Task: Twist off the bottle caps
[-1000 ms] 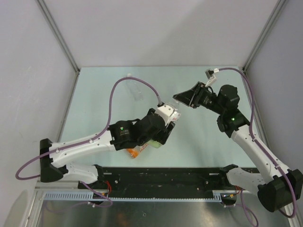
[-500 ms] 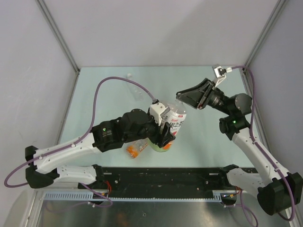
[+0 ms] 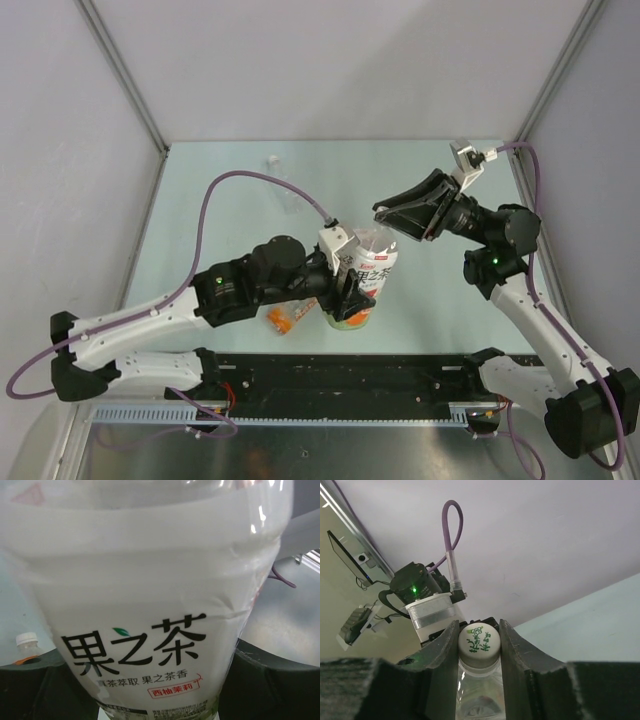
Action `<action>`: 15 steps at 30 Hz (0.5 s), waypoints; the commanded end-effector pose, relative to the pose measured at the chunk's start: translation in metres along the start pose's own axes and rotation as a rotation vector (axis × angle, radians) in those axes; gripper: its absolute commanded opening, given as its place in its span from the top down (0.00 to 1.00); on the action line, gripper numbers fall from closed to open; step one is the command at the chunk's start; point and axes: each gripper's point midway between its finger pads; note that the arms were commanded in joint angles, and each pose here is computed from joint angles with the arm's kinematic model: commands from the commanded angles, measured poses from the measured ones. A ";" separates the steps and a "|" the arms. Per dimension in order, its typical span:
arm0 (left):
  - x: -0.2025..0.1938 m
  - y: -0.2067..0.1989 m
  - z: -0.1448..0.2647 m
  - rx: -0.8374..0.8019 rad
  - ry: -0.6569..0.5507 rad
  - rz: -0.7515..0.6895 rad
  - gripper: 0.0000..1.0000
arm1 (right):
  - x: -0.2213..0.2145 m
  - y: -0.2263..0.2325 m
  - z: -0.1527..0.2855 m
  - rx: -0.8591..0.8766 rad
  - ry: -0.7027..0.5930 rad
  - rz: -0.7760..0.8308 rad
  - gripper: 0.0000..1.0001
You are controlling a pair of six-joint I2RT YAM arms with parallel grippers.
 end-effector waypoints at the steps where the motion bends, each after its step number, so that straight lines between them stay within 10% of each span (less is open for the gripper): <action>1: -0.016 -0.009 0.003 -0.047 0.029 -0.093 1.00 | 0.014 -0.011 0.001 -0.071 -0.077 -0.016 0.58; 8: -0.022 0.016 0.002 0.087 0.026 -0.074 1.00 | 0.025 -0.016 0.006 -0.136 -0.128 -0.016 0.05; 15: -0.027 0.045 0.003 0.250 0.035 -0.071 1.00 | 0.033 -0.043 0.018 -0.340 -0.186 -0.061 0.01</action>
Point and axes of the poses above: each gripper's point midway between its finger pads, its own z axis back along the fingers, its own y axis along the line the jaws close on, x = y × z, and after that the axes turned 1 degree about -z, right-handed
